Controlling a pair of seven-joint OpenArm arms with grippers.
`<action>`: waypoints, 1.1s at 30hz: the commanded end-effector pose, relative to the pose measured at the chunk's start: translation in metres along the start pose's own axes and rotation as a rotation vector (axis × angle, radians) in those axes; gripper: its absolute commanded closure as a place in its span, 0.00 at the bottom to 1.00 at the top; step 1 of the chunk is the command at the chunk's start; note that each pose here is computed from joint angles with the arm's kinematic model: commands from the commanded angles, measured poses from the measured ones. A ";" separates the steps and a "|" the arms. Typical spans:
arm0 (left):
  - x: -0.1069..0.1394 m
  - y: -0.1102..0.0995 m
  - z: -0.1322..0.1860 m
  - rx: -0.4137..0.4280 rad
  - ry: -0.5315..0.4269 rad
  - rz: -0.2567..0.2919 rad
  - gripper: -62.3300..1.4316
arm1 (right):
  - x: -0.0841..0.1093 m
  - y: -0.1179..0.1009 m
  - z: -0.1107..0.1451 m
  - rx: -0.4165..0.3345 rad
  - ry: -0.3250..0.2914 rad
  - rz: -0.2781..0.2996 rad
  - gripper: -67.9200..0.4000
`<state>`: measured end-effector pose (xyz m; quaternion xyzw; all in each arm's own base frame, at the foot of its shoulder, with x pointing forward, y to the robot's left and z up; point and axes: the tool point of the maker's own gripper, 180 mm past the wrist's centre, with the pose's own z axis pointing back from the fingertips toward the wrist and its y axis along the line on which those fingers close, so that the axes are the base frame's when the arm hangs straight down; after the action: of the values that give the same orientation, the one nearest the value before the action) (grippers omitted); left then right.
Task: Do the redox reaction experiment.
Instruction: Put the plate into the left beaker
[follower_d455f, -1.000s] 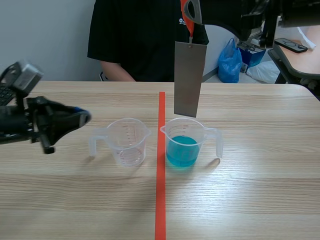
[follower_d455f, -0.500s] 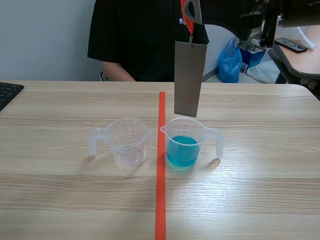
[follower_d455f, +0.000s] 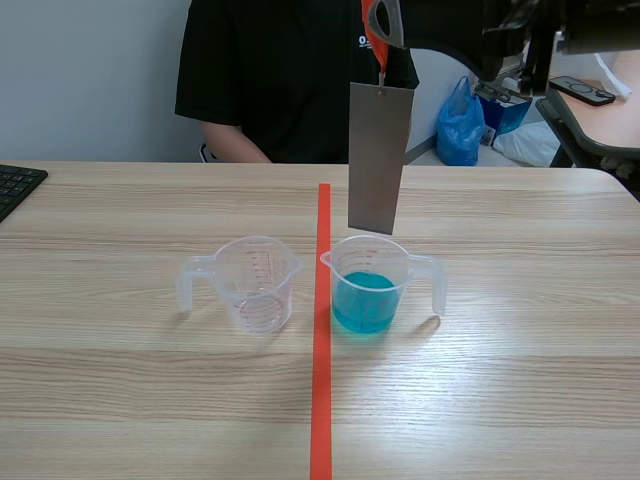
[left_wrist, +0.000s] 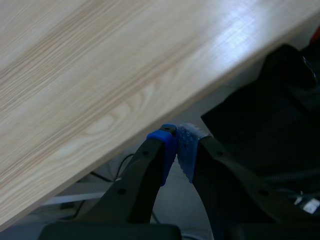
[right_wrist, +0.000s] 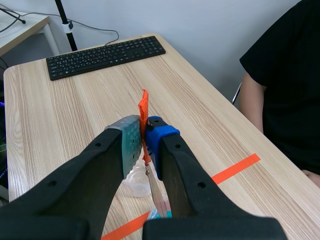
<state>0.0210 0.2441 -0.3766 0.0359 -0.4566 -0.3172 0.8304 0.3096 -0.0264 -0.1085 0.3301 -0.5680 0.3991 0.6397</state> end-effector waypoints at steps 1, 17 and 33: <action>0.008 -0.007 0.001 -0.012 -0.020 -0.022 0.91 | 0.012 -0.001 0.003 0.000 -0.032 0.027 0.97; 0.016 -0.024 0.007 -0.066 -0.025 -0.047 0.91 | 0.015 0.000 0.001 0.005 -0.048 0.026 0.97; 0.016 -0.025 0.008 -0.070 -0.024 -0.046 0.91 | 0.030 0.022 -0.029 0.077 -0.095 0.048 0.97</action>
<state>0.0098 0.2203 -0.3725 0.0193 -0.4492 -0.3541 0.8200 0.3049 0.0099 -0.0997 0.3573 -0.5726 0.4144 0.6106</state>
